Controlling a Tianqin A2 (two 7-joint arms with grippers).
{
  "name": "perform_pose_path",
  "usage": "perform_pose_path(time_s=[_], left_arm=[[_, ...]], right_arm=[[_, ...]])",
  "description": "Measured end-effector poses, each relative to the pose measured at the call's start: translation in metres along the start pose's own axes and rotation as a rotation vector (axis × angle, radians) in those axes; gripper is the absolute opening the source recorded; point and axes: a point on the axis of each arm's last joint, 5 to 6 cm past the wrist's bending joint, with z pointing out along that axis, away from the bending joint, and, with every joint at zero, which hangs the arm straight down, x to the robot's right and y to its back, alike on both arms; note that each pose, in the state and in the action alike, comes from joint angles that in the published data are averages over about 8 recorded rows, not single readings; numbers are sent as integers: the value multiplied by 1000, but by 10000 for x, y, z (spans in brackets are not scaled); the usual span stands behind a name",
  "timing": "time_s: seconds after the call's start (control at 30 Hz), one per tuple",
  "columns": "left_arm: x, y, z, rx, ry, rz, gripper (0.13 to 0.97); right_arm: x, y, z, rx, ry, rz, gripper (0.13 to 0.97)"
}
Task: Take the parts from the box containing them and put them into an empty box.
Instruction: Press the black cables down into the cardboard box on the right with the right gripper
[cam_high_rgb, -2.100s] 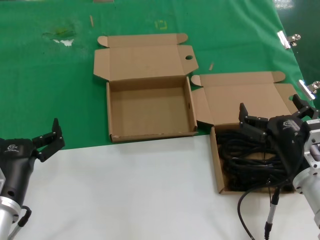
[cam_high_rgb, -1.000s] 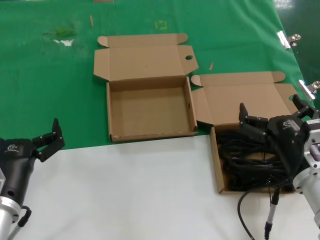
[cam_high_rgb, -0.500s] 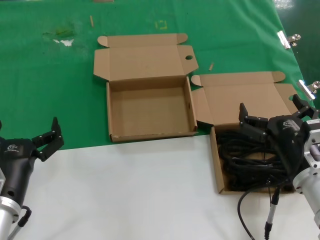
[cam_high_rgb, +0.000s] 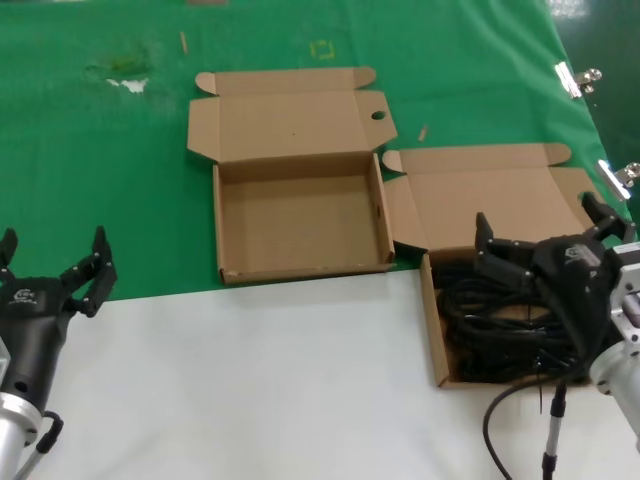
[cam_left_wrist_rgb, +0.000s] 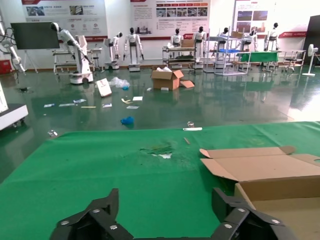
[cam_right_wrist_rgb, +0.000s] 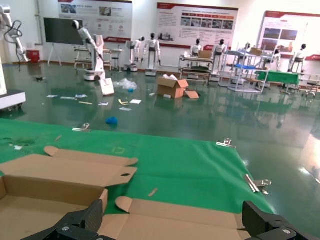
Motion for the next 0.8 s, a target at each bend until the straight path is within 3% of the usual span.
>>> perform_pose_path(time_s=[0.23,0.43,0.8], left_arm=[[0,0,0,0,0,0,630],[0,0,0,0,0,0,467],[0,0,0,0,0,0,256]], right_arm=[[36,-73,-91,-2,-41,-26,966],[152,-176,-149,-9,-108,-77,966],[513,-404,-183,-84,-305,-288,966]])
